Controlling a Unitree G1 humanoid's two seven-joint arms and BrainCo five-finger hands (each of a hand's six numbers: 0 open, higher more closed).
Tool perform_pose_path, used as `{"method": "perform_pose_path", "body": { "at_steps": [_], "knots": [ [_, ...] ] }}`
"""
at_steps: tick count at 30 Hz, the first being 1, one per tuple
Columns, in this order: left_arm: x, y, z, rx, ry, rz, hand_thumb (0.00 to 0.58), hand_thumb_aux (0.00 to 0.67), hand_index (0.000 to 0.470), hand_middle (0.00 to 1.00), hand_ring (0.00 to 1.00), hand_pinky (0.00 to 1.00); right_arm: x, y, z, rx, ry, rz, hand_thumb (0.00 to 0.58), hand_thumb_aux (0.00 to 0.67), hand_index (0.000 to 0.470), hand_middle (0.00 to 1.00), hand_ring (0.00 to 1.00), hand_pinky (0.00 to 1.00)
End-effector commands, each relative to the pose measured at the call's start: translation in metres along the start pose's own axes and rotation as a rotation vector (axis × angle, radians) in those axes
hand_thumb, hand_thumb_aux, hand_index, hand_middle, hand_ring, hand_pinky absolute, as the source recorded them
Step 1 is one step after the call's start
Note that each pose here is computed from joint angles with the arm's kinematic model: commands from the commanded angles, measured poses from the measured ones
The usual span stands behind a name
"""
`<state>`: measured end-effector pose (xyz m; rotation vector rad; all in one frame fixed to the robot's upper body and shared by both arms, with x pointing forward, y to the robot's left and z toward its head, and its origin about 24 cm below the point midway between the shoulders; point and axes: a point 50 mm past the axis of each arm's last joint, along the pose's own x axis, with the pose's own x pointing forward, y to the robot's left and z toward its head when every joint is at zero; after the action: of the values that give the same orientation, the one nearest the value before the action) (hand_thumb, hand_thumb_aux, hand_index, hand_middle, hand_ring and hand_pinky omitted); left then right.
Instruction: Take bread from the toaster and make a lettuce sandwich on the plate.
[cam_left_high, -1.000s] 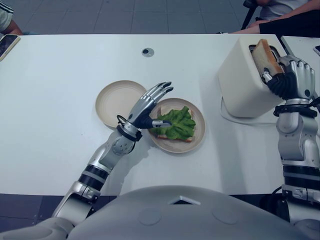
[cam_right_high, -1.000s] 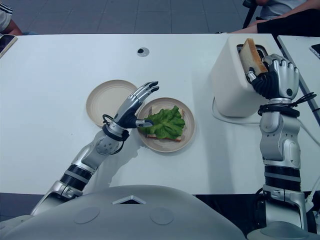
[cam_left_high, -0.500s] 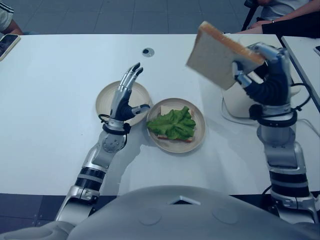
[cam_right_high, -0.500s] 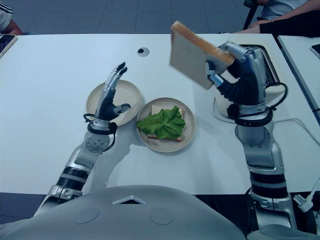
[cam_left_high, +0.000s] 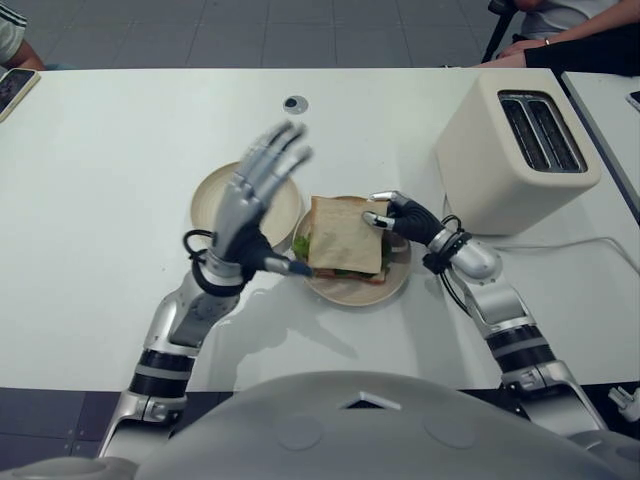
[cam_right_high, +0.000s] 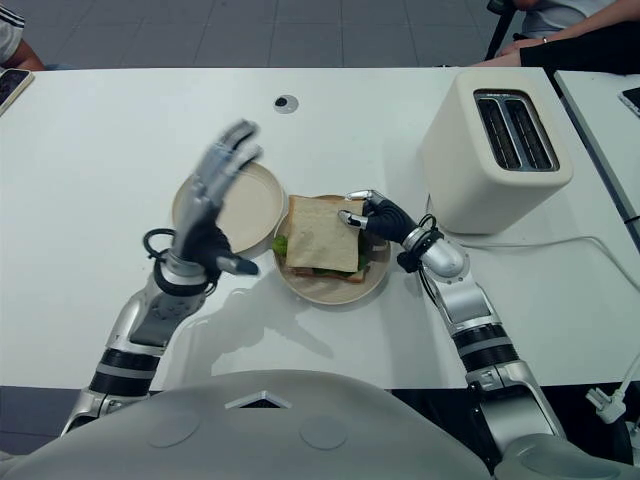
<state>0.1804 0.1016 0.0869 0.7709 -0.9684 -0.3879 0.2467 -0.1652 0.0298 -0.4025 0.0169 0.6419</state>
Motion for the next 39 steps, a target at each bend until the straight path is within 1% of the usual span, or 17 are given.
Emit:
{"method": "perform_pose_path", "body": {
  "at_steps": [1, 5, 6, 7, 9, 10, 15, 17, 21, 22, 23, 24, 25, 26, 27, 32, 39],
  "knots": [
    [-0.03, -0.049, 0.006, -0.043, -0.02, -0.439, 0.0, 0.0, 0.0, 0.0, 0.0, 0.0, 0.003, 0.001, -0.003, -0.047, 0.029, -0.023, 0.58, 0.67, 0.47, 1.0, 1.0, 1.0],
    [-0.065, -0.086, -0.018, -0.041, 0.112, -0.753, 0.0, 0.0, 0.0, 0.0, 0.0, 0.0, -0.001, 0.001, -0.001, -0.067, 0.027, -0.023, 0.58, 0.67, 0.47, 1.0, 1.0, 1.0],
    [-0.068, -0.093, -0.025, -0.035, 0.144, -0.784, 0.0, 0.0, 0.0, 0.0, 0.0, 0.0, -0.002, 0.002, 0.001, -0.076, 0.015, -0.025, 0.47, 0.378, 0.265, 1.0, 1.0, 1.0],
    [-0.069, -0.097, -0.03, -0.03, 0.162, -0.792, 0.0, 0.0, 0.0, 0.0, 0.0, 0.0, -0.004, 0.001, 0.003, -0.09, 0.004, -0.031, 0.0, 0.0, 0.0, 0.98, 0.98, 0.98],
    [-0.068, -0.101, -0.034, -0.034, 0.178, -0.78, 0.0, 0.0, 0.0, 0.0, 0.0, 0.0, -0.008, -0.002, 0.006, -0.12, -0.002, -0.047, 0.0, 0.0, 0.0, 0.24, 0.24, 0.24],
    [-0.068, -0.101, -0.034, -0.041, 0.178, -0.771, 0.0, 0.0, 0.0, 0.0, 0.0, 0.0, -0.01, -0.005, 0.007, -0.142, 0.001, -0.061, 0.0, 0.0, 0.0, 0.0, 0.0, 0.0],
    [-0.071, -0.102, -0.026, -0.121, 0.159, -0.755, 0.136, 0.084, 0.059, 0.0, 0.0, 0.0, -0.021, -0.036, 0.018, -0.384, -0.025, -0.264, 0.0, 0.0, 0.0, 0.0, 0.0, 0.0],
    [-0.071, -0.1, -0.018, -0.194, 0.145, -0.729, 0.227, 0.147, 0.103, 0.0, 0.0, 0.0, -0.033, -0.074, 0.045, -0.57, -0.119, -0.648, 0.0, 0.0, 0.0, 0.0, 0.0, 0.0],
    [-0.062, -0.091, -0.013, -0.233, 0.112, -0.655, 0.144, 0.089, 0.063, 0.0, 0.0, 0.0, -0.05, -0.075, 0.079, -0.693, -0.3, -0.892, 0.0, 0.0, 0.0, 0.0, 0.0, 0.0],
    [-0.055, -0.086, -0.013, -0.224, 0.101, -0.592, 0.0, 0.0, 0.0, 0.0, 0.0, 0.0, -0.047, -0.065, 0.077, -0.668, -0.31, -0.832, 0.0, 0.0, 0.0, 0.0, 0.0, 0.0],
    [-0.044, -0.077, -0.012, -0.233, 0.089, -0.487, 0.0, 0.0, 0.0, 0.0, 0.0, 0.0, -0.045, -0.053, 0.072, -0.613, -0.309, -0.741, 0.0, 0.0, 0.0, 0.0, 0.0, 0.0],
    [-0.028, -0.063, -0.008, -0.314, 0.09, -0.325, 0.0, 0.0, 0.0, 0.0, 0.0, 0.0, -0.045, -0.037, 0.066, -0.489, -0.309, -0.59, 0.0, 0.0, 0.0, 1.0, 1.0, 1.0],
    [-0.012, -0.041, 0.002, -0.466, 0.07, -0.143, 0.0, 0.0, 0.0, 0.31, 0.31, 0.31, -0.051, -0.02, 0.065, -0.357, -0.337, -0.414, 0.58, 0.67, 0.47, 1.0, 1.0, 1.0],
    [-0.002, -0.02, 0.012, -0.634, 0.029, -0.019, 0.454, 0.357, 0.251, 1.0, 1.0, 1.0, -0.062, -0.004, 0.068, -0.247, -0.392, -0.25, 0.58, 0.67, 0.47, 1.0, 1.0, 1.0],
    [0.0, -0.003, 0.021, -0.784, -0.013, 0.025, 0.58, 0.67, 0.47, 1.0, 1.0, 1.0, -0.078, 0.009, 0.072, -0.194, -0.441, -0.104, 0.58, 0.67, 0.47, 1.0, 1.0, 1.0],
    [-0.048, -0.013, 0.04, -0.961, 0.055, -0.438, 0.58, 0.67, 0.47, 1.0, 1.0, 1.0, -0.116, 0.059, 0.042, -0.196, -0.295, 0.389, 0.58, 0.67, 0.47, 1.0, 1.0, 1.0],
    [-0.102, -0.076, 0.018, -0.683, 0.351, -0.926, 0.58, 0.67, 0.47, 1.0, 1.0, 1.0, -0.104, 0.095, 0.001, -0.252, -0.111, 0.632, 0.58, 0.67, 0.47, 1.0, 1.0, 1.0]
  ]
}}
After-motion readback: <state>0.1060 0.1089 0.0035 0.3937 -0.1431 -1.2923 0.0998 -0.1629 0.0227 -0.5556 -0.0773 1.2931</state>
